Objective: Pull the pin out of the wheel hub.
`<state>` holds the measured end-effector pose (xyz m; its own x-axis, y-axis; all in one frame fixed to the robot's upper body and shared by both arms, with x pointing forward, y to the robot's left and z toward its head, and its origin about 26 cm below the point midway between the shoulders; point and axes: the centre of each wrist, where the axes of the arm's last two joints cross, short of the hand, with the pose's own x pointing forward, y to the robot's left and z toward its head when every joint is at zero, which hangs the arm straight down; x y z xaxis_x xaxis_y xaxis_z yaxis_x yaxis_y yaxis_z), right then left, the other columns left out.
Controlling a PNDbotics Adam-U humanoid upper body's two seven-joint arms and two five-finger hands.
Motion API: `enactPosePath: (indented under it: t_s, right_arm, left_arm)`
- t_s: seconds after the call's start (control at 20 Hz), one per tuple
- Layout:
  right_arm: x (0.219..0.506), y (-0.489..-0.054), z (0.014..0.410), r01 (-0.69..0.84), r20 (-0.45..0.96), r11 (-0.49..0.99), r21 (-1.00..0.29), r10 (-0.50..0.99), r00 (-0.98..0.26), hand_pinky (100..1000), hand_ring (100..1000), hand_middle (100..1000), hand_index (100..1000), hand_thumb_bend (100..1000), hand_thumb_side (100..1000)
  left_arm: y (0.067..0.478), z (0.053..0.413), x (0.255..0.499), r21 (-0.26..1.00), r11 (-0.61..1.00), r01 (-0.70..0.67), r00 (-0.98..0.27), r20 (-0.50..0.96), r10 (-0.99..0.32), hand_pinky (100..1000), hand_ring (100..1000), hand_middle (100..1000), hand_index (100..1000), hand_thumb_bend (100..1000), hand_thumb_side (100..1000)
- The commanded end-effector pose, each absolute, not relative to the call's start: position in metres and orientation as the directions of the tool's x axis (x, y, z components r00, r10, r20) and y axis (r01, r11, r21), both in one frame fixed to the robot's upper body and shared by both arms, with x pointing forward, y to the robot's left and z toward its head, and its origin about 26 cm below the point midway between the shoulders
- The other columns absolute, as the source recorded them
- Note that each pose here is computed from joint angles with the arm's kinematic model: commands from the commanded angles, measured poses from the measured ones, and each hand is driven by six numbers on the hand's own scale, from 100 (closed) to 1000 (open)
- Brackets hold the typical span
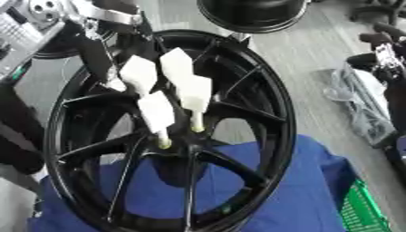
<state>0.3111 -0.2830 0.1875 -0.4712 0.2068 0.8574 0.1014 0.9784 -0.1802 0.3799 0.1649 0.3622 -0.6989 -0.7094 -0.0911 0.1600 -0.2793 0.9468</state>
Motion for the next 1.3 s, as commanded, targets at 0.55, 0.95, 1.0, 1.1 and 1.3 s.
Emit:
enactPosePath:
  t_s: [0.55,0.95,1.0,1.1,1.3]
  right_arm:
    - [0.309,-0.286,0.197,0.114,0.84,0.976,-0.186,0.218,-0.497,754,651,787,899,100,637]
    - [0.303,-0.285,0.205,0.137,0.813,0.973,-0.188,0.232,-0.535,753,651,787,898,100,597]
    - [0.303,-0.286,0.206,0.142,0.811,0.972,-0.186,0.233,-0.536,753,651,787,898,100,596]
    - [0.302,-0.287,0.205,0.156,0.811,0.971,-0.181,0.237,-0.535,753,651,787,898,100,596]
    - [0.301,-0.292,0.204,0.187,0.811,0.967,-0.174,0.249,-0.53,753,651,787,898,100,595]
  left_arm:
    - [0.233,0.433,0.306,0.99,0.069,-0.122,-0.693,-0.035,-0.72,542,474,312,280,222,100]
    - [0.311,0.401,0.268,0.953,0.183,-0.242,-0.485,0.045,-0.874,559,469,308,286,274,100]
    - [0.322,0.394,0.267,0.947,0.197,-0.255,-0.44,0.067,-0.896,559,467,307,285,270,100]
    - [0.341,0.38,0.267,0.93,0.224,-0.292,-0.359,0.111,-0.927,557,463,303,283,255,100]
    - [0.373,0.352,0.266,0.898,0.25,-0.363,-0.207,0.184,-0.961,557,461,302,282,239,100]
